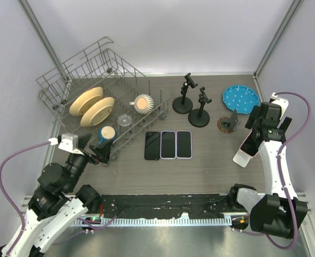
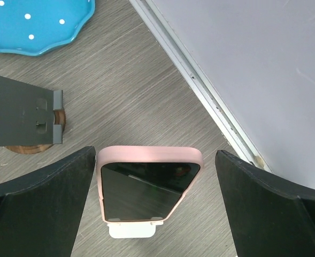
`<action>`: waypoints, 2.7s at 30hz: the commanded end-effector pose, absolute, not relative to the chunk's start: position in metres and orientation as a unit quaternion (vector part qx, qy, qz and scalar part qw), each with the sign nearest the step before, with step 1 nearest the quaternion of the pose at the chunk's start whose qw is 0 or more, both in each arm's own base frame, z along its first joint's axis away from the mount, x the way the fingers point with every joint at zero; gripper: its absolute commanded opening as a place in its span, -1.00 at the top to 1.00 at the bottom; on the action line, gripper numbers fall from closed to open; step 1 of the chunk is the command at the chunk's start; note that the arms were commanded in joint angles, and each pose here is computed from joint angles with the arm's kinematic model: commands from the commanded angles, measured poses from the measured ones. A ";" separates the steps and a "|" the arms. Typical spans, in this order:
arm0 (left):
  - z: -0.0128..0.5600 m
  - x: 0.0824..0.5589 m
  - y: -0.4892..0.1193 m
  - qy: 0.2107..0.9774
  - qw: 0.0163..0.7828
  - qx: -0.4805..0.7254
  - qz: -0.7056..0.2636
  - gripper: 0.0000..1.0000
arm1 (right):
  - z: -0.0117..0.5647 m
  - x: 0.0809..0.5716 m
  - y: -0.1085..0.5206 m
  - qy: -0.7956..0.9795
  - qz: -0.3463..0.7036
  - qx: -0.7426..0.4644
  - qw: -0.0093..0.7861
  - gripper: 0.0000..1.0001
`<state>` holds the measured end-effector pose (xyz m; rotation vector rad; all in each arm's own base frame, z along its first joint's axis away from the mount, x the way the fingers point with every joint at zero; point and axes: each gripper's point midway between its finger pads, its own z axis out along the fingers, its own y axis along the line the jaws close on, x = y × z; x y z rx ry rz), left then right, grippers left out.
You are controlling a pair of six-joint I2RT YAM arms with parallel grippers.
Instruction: Remove the phone from the phone stand
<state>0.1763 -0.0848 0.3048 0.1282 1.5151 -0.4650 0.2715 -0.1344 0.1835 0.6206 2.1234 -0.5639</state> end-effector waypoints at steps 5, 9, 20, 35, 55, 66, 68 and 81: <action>0.320 0.175 -0.082 0.657 0.721 0.050 -0.214 -0.99 | 0.173 0.287 -0.120 0.850 -0.139 0.245 0.445 -0.99; 0.321 0.175 -0.082 0.656 0.721 0.050 -0.215 -0.99 | 0.165 0.287 -0.120 0.850 -0.133 0.249 0.445 -0.97; 0.320 0.175 -0.081 0.658 0.721 0.050 -0.213 -0.99 | 0.166 0.281 -0.125 0.837 -0.145 0.268 0.454 -0.65; 0.315 0.180 -0.083 0.667 0.715 0.051 -0.205 -0.99 | 0.234 0.275 -0.117 0.801 -0.126 0.271 0.518 0.40; 0.302 0.194 -0.085 0.687 0.703 0.052 -0.178 -0.98 | 0.260 0.307 0.033 0.869 0.018 0.084 0.488 0.63; 0.299 0.197 -0.082 0.688 0.705 0.050 -0.167 -0.98 | 0.185 0.333 0.110 0.895 -0.010 0.014 0.446 0.63; 0.298 0.197 -0.083 0.690 0.703 0.053 -0.167 -0.98 | 0.173 0.339 0.114 0.894 -0.016 0.018 0.448 0.63; 0.288 0.203 -0.094 0.702 0.688 0.072 -0.168 -0.97 | 0.093 0.336 0.107 0.920 -0.067 0.016 0.385 0.62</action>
